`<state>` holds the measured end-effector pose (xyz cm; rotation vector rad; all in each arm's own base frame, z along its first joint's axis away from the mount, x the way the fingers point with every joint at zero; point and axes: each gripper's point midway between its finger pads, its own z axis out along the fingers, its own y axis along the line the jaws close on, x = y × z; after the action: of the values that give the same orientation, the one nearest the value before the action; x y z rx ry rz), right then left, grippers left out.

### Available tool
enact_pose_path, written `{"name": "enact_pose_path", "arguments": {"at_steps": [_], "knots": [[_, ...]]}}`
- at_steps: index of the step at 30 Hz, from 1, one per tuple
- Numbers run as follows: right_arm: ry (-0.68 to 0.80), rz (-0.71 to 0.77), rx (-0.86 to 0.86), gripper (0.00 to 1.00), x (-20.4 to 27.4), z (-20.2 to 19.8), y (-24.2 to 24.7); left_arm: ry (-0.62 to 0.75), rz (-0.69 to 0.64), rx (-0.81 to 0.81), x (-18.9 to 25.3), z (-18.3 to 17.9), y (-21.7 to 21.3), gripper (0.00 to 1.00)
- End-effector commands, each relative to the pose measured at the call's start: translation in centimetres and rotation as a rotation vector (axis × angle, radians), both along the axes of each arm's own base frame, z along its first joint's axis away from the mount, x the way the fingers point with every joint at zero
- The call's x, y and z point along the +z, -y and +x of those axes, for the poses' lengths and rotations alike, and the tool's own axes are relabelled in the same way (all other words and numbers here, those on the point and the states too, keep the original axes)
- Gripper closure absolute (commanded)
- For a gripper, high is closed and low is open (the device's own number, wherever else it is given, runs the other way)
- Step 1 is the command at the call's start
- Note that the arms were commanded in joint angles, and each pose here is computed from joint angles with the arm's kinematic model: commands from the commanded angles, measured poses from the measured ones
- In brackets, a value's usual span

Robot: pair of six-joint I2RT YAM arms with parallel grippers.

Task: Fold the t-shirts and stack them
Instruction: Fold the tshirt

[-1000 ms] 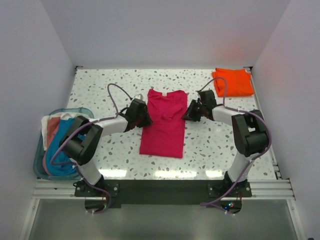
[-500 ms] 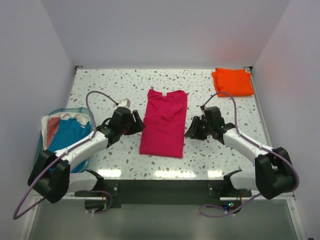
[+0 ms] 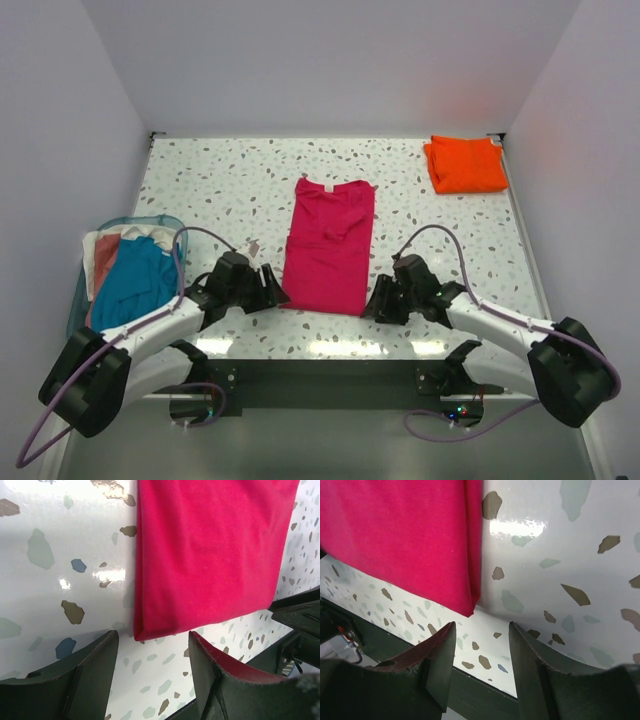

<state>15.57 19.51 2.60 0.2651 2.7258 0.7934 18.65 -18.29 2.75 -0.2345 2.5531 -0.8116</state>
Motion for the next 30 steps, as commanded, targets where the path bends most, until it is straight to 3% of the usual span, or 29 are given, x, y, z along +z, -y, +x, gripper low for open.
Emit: {"name": "enact_pose_path", "arguments": {"at_steps": [1,11,21,23,27,28,30], "knots": [[0.027,0.048,-0.084,0.50,0.1,1.3,-1.3,-0.034,-0.054,-0.016,-0.6,-1.0,0.6,0.37],[0.068,0.056,-0.176,0.52,-0.2,2.3,-1.0,-0.061,-0.019,0.009,-2.3,-1.7,-0.3,0.52],[0.049,0.065,-0.141,0.60,-1.1,1.9,-1.6,-0.050,0.025,-0.017,-2.5,-1.9,0.9,0.70],[0.053,0.061,-0.133,0.66,-1.1,1.9,-1.6,-0.030,0.013,-0.026,-2.2,-1.5,1.8,0.75],[0.062,0.046,-0.102,0.85,-0.9,1.6,-1.4,-0.019,0.015,-0.032,-1.6,-1.7,2.6,1.00],[0.072,0.050,-0.088,0.95,-0.4,1.7,-1.5,-0.028,0.032,-0.020,-1.6,-2.0,2.2,1.00],[0.078,0.024,-0.057,1.00,0.0,1.3,-1.2,-0.031,0.044,-0.016,-1.2,-2.4,2.1,1.00]]}}
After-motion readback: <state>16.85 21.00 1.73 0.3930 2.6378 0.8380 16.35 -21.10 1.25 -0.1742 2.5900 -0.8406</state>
